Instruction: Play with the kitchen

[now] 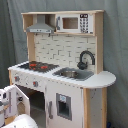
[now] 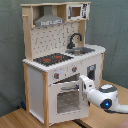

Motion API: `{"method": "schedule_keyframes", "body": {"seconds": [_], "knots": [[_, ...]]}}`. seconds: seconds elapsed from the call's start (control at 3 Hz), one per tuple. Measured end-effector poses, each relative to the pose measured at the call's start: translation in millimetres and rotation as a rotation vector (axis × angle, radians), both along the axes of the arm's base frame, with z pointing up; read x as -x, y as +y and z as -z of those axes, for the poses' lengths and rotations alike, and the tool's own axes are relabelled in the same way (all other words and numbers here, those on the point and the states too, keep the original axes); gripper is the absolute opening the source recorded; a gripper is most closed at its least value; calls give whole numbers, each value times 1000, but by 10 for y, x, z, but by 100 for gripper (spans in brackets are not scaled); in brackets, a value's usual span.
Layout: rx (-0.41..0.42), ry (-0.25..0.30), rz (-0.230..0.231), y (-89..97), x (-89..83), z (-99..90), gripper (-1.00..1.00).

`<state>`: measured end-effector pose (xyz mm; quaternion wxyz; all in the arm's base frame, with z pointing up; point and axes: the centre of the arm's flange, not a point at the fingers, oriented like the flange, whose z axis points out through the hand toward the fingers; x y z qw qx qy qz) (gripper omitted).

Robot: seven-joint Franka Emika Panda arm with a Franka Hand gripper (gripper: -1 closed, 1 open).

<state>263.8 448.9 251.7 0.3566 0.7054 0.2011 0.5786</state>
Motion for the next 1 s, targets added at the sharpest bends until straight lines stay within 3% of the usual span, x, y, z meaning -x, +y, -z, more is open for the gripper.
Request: {"method": "schedule_keyframes", "body": {"seconds": [1.0], "knots": [[-19, -52, 77, 387, 404, 46, -100]]}}
